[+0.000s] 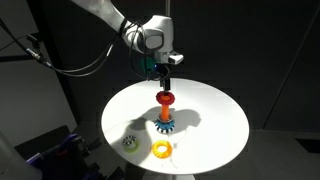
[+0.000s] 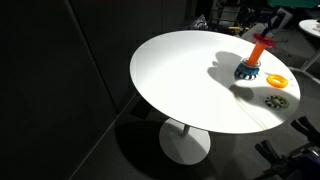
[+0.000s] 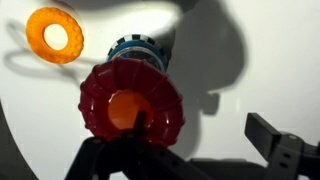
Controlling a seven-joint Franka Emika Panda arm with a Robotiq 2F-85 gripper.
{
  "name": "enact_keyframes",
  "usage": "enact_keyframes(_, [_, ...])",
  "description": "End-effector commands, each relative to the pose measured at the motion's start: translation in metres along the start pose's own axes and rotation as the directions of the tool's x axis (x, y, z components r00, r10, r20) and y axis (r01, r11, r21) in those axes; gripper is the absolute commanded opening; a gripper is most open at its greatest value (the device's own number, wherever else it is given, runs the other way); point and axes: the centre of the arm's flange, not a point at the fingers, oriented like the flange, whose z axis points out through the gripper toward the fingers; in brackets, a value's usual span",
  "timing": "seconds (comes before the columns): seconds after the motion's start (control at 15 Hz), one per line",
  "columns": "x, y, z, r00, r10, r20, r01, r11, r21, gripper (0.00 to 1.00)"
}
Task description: Place the red ring on the stack
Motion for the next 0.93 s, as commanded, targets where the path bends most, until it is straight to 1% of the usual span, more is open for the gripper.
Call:
enact_keyframes(0.0, [-0.007, 0.006, -0.005, 1.000, -0.026, -0.007, 0.026, 0.998, 0.050, 1.00])
enact_keyframes(0.33, [-0.010, 0.005, -0.008, 0.999, -0.049, -0.004, 0.049, 0.996, 0.074, 1.00])
enact_keyframes(0.87, [-0.020, 0.009, -0.018, 0.998, -0.068, 0.009, 0.067, 0.996, 0.066, 1.00])
